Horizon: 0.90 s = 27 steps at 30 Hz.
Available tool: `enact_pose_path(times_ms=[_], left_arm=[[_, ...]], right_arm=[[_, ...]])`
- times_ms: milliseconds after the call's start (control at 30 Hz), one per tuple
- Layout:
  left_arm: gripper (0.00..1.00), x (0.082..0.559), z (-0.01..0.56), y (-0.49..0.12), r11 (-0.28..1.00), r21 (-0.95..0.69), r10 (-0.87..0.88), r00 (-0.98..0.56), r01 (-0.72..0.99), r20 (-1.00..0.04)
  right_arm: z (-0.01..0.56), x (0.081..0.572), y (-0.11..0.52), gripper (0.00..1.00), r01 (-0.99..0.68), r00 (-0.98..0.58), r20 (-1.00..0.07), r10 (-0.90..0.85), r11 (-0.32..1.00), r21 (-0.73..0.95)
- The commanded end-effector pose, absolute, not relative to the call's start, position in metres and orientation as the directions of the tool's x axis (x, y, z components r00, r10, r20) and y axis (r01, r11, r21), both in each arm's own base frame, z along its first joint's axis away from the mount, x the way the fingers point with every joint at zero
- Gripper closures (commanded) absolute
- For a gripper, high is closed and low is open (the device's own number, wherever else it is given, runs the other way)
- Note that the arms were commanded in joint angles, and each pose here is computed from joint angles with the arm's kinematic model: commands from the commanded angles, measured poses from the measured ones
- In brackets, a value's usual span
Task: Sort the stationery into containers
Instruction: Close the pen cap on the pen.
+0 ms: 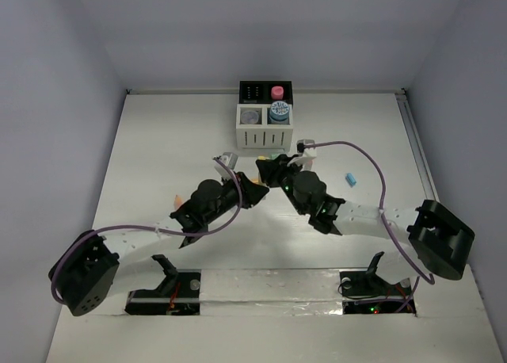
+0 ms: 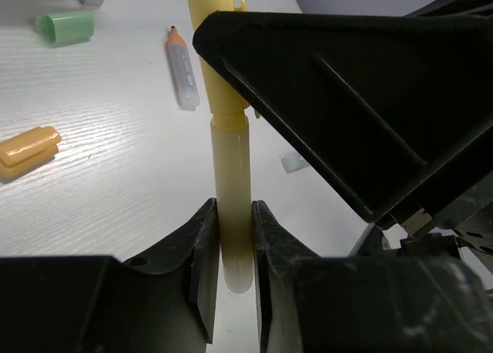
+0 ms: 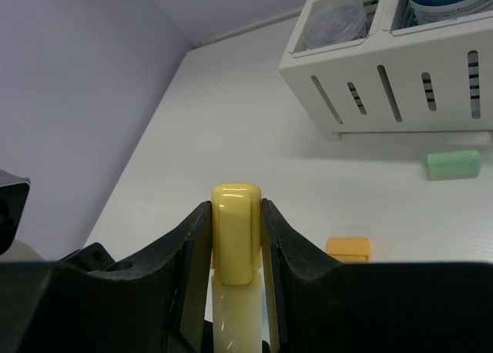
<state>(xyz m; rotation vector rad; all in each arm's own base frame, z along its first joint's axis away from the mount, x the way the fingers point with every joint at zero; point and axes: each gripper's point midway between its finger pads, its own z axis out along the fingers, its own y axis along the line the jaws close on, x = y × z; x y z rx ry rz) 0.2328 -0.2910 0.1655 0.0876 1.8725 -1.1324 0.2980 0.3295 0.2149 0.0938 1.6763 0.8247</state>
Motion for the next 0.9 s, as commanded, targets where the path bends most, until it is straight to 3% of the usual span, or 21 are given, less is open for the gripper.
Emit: enact_pose_path(times_ms=[0, 300, 367, 667, 867], left_arm=[[1.0, 0.244, 0.259, -0.294, 0.464, -0.66, -0.52, -0.421, 0.592, -0.743], [1.0, 0.236, 0.293, -0.293, 0.395, -0.669, -0.562, -0.41, 0.63, -0.718], [1.0, 0.237, 0.3, -0.293, 0.389, -0.667, -0.573, -0.399, 0.636, -0.715], [1.0, 0.253, 0.323, -0.283, 0.478, -0.604, -0.574, -0.293, 0.637, -0.764], [1.0, 0.261, 0.342, -0.274, 0.518, -0.578, -0.597, -0.217, 0.631, -0.772]], right_arm=[[0.214, 0.283, 0.333, 0.82, -0.414, -0.273, -0.832, 0.483, 0.722, 0.555], [0.23, 0.272, 0.339, 0.83, -0.491, -0.273, -0.821, 0.502, 0.661, 0.567], [0.232, 0.269, 0.339, 0.87, -0.496, -0.283, -0.815, 0.505, 0.65, 0.575], [0.223, 0.246, 0.342, 1.0, -0.521, -0.374, -0.807, 0.457, 0.616, 0.591], [0.202, 0.231, 0.344, 1.0, -0.524, -0.433, -0.804, 0.407, 0.612, 0.592]])
